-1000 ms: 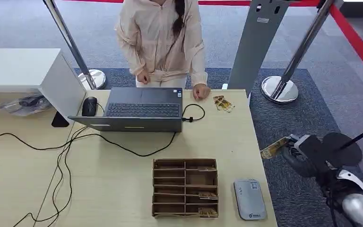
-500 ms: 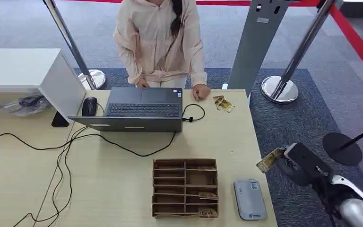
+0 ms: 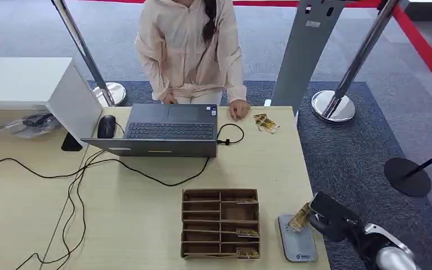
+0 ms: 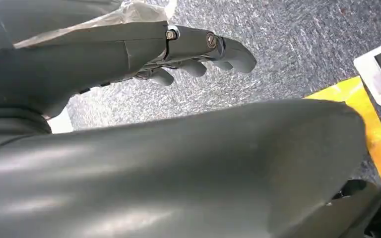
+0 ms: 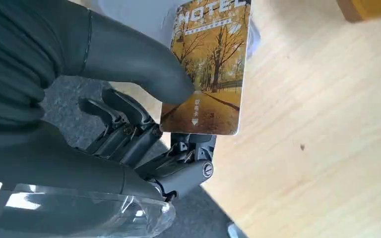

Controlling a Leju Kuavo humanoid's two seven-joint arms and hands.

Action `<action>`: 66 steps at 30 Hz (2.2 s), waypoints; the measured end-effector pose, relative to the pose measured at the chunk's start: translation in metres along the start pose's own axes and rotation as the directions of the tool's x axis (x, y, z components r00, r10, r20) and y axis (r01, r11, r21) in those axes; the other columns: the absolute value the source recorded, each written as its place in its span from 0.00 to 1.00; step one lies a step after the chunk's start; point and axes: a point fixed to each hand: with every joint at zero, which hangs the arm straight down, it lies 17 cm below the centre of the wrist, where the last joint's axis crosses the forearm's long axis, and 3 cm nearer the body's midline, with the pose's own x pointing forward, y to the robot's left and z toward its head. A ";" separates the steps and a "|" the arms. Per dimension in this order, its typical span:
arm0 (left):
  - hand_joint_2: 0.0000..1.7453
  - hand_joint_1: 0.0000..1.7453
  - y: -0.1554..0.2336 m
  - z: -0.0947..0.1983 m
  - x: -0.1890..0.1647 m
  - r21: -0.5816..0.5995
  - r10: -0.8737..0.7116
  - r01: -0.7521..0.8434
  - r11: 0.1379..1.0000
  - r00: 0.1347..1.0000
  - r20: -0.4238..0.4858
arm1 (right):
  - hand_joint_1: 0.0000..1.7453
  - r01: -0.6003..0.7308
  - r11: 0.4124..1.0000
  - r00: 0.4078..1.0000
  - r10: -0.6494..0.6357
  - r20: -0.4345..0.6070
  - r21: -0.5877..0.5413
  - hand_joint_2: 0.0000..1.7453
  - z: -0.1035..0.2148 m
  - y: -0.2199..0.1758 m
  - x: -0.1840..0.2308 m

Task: Pass the card to the sensor for recognition and then transmit it.

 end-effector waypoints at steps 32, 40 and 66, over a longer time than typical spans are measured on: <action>0.00 0.00 -0.003 0.000 0.002 -0.003 -0.036 0.036 0.999 0.999 0.006 | 1.00 0.260 0.887 0.891 -0.069 0.448 -0.382 1.00 0.024 -0.175 0.143; 0.00 0.00 -0.009 0.001 0.007 -0.006 -0.076 0.076 0.997 0.997 0.020 | 1.00 0.154 0.804 0.922 0.093 0.377 -0.574 1.00 0.017 -0.199 0.178; 0.00 0.00 -0.028 0.005 0.013 -0.032 -0.197 0.197 0.980 0.980 0.013 | 1.00 0.138 0.682 0.891 0.231 0.390 -0.718 1.00 -0.036 -0.145 0.305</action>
